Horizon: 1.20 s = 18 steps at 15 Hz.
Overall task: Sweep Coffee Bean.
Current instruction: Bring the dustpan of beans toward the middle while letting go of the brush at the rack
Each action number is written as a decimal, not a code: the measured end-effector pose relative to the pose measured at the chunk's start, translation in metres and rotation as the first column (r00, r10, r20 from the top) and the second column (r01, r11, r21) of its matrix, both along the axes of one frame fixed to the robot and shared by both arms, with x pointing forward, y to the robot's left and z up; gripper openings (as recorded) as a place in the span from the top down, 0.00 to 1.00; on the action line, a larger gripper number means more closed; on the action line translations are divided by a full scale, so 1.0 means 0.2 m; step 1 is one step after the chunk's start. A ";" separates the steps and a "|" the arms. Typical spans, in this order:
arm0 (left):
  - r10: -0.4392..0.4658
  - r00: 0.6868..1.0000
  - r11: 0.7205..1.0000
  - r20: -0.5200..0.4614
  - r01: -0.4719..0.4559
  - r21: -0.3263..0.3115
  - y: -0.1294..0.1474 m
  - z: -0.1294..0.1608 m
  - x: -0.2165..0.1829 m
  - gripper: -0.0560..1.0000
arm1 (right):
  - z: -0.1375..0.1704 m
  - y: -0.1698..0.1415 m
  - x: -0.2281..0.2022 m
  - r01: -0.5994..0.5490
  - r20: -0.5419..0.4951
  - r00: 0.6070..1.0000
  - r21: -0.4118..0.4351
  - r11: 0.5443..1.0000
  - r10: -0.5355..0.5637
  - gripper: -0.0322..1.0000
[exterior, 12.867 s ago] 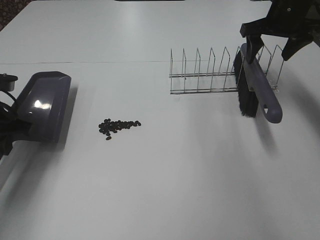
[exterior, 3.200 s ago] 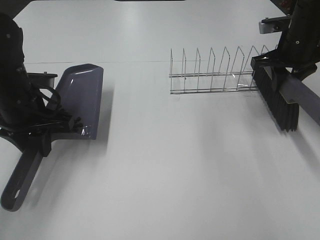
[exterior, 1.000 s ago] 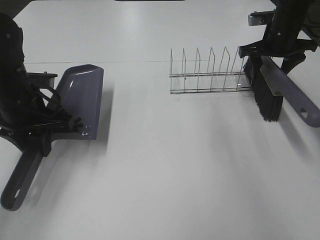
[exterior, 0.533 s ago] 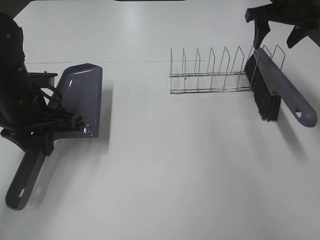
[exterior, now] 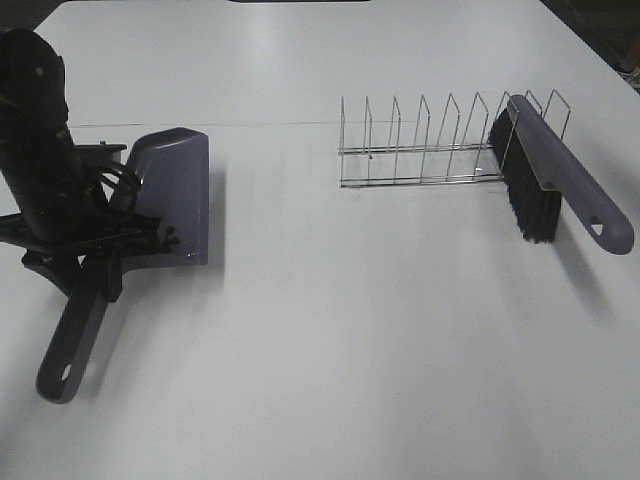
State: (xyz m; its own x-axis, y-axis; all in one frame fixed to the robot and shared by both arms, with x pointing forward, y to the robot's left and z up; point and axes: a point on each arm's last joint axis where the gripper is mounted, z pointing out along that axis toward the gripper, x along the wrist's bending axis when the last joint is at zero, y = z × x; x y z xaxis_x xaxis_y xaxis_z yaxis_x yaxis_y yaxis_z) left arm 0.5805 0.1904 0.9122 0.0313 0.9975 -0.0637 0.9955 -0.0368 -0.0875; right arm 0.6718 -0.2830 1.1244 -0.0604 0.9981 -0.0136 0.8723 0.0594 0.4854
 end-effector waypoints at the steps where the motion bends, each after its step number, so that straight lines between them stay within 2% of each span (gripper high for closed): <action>1: 0.014 1.000 1.000 0.007 -0.014 -0.005 0.02 0.01 0.01 0.63 | 0.05 0.00 -0.03 -0.006 0.022 1.000 -0.003 1.000 0.006 0.32; 4: 0.115 0.993 0.993 0.010 -0.114 -0.027 0.16 0.01 0.07 0.63 | 0.20 0.00 -0.12 -0.019 0.095 0.995 0.001 1.000 0.019 0.32; 6: 0.130 0.991 0.991 -0.003 -0.130 -0.032 0.22 -0.01 0.08 0.63 | 0.29 0.01 -0.18 -0.034 0.135 0.990 0.028 0.999 0.030 0.32; 8: 0.130 0.991 0.991 -0.030 -0.131 -0.040 0.21 -0.06 0.08 0.63 | 0.30 0.02 -0.25 -0.046 0.124 0.992 0.052 0.998 0.039 0.32; 10: 0.134 0.990 0.990 -0.050 -0.136 -0.045 0.21 -0.11 0.09 0.63 | 0.24 0.02 -0.32 -0.053 0.070 0.996 0.052 0.997 0.049 0.32; 12: 0.133 0.990 0.989 -0.043 -0.136 -0.062 0.20 -0.15 0.10 0.63 | 0.12 0.02 -0.46 -0.054 -0.036 0.998 0.050 0.997 0.056 0.32; 13: 0.136 0.989 0.988 -0.049 -0.139 -0.073 0.19 -0.16 0.10 0.63 | 0.07 0.01 -0.53 -0.052 -0.057 0.997 0.050 0.997 0.055 0.32; 18: 0.110 0.992 0.987 -0.058 -0.116 -0.108 0.18 -0.20 0.11 0.63 | -0.09 0.02 -0.81 -0.037 -0.006 0.999 0.097 0.995 0.037 0.32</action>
State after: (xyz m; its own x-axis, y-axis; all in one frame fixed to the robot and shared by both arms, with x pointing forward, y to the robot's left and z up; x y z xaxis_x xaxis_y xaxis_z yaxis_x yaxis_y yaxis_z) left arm 0.6023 0.2257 0.8729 -0.0871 0.9810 -0.1732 0.9880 0.0629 -0.1408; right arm 0.5105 -0.2794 1.1067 -0.0970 0.9917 0.0840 0.8741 0.0445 0.4836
